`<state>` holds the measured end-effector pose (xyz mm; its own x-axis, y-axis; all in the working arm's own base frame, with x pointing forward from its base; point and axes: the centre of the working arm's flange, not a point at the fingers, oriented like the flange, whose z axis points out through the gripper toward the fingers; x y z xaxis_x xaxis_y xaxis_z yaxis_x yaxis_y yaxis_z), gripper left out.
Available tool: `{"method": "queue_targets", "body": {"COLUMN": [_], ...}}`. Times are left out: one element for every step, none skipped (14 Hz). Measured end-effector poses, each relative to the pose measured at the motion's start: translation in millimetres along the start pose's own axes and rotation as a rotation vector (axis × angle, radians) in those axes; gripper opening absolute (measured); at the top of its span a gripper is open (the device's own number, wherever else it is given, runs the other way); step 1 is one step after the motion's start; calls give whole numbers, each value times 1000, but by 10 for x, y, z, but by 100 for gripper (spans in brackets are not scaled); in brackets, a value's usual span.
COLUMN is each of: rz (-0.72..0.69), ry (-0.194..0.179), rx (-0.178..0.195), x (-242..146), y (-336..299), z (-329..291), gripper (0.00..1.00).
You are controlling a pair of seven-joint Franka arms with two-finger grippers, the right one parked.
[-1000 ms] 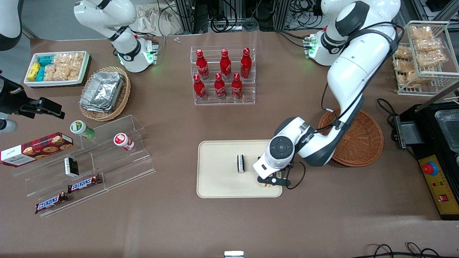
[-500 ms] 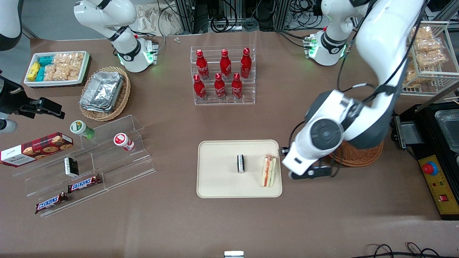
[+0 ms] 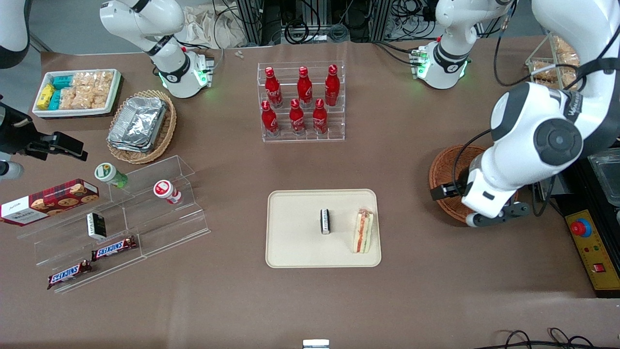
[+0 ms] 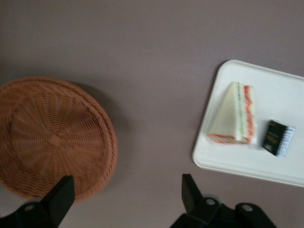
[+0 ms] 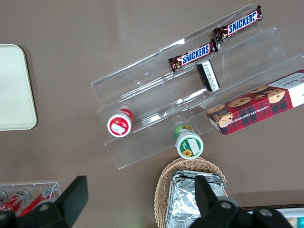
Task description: Place sandwich from basket to tray
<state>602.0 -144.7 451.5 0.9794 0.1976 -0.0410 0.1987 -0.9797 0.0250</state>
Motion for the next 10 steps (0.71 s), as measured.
{"method": "queue_targets", "body": {"rz": [47, 97, 139, 181, 217, 235, 228, 208, 180, 152], "ry": [24, 37, 46, 48, 45, 32, 17, 10, 13, 14], "rx": [29, 66, 100, 128, 146, 153, 153, 143, 128, 112], "x": [-159, -309, -402, -445, -452, -438, -411, -364, -295, -214], "y": [-141, -298, -503, -740, -975, -1157, -1258, -1302, -1318, -1332], "z": [50, 30, -62, -210, -418, -667, -918, -1148, -1307, -1376], "gripper": [100, 100, 100, 100, 100, 100, 100, 100, 100, 100]}}
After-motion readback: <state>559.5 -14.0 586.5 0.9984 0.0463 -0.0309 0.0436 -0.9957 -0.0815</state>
